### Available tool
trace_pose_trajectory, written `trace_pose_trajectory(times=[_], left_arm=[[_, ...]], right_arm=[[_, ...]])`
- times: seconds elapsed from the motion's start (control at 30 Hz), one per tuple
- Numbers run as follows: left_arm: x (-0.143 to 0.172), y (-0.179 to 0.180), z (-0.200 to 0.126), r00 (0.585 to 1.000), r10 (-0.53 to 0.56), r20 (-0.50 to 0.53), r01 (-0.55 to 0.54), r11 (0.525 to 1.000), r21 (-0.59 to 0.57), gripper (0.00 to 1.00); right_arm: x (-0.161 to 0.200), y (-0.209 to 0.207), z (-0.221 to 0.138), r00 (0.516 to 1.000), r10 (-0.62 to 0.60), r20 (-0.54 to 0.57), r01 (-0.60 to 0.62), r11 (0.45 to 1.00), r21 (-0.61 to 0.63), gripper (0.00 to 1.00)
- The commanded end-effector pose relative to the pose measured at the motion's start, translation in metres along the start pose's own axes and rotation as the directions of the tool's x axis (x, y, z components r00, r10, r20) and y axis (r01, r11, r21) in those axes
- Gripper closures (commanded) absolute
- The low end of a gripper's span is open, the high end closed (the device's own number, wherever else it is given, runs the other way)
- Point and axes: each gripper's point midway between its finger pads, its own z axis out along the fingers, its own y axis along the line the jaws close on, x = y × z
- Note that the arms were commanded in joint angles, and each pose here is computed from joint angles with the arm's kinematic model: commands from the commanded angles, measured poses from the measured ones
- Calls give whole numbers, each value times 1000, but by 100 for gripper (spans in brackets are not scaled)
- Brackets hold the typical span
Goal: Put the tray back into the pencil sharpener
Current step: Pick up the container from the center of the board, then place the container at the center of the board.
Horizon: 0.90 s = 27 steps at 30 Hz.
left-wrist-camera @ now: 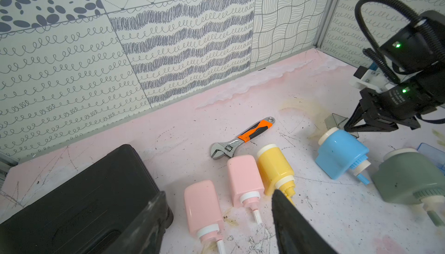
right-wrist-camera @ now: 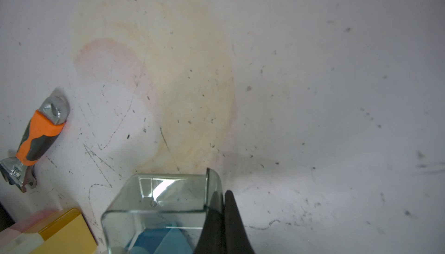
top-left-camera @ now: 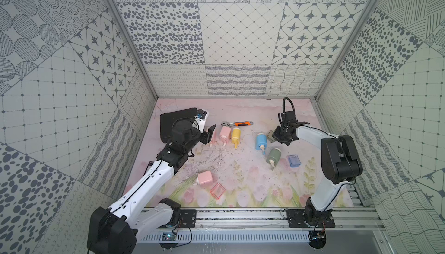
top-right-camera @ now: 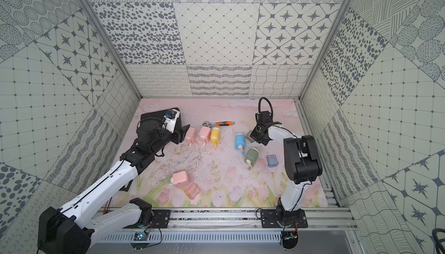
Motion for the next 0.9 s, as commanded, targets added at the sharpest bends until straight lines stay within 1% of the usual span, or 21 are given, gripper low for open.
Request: trace_pose_trajectory(times=[0.0,0.13,0.27,0.37,0.43,0.53,0.63,0.7,0.77,0.87], left_arm=[[-17,5,-4,996,7,88,-5,1000,-23,32],[-10,5,-6,997,-7,82,9,1000,-25,32],[-5,5,-3,997,-20,75,22,999,-25,32],[-5,5,2,998,-23,66,25,999,-25,32],[-6,6,4,998,-29,61,31,999,-26,32],[-5,9,6,997,-59,53,61,997,-41,32],[0,9,5,995,-94,31,96,994,-45,33],[3,11,4,994,-112,14,112,992,-54,33],[7,13,2,992,-127,5,127,989,-73,33],[13,18,-1,989,-144,-14,142,984,-104,33]], right_arm=[[-22,13,-36,994,-14,109,18,999,-34,100],[-22,18,-72,988,-31,153,40,998,-52,100],[-7,24,-109,980,-78,185,89,995,-50,100],[16,26,-135,972,-121,203,131,991,-35,100],[38,29,-149,966,-154,208,163,986,-26,100],[78,36,-161,956,-223,189,228,974,-3,100],[121,45,-164,943,-295,157,297,955,11,100],[150,52,-159,931,-343,123,344,939,16,100],[179,58,-149,910,-405,86,403,914,36,100],[219,62,-125,871,-492,11,490,869,72,100]])
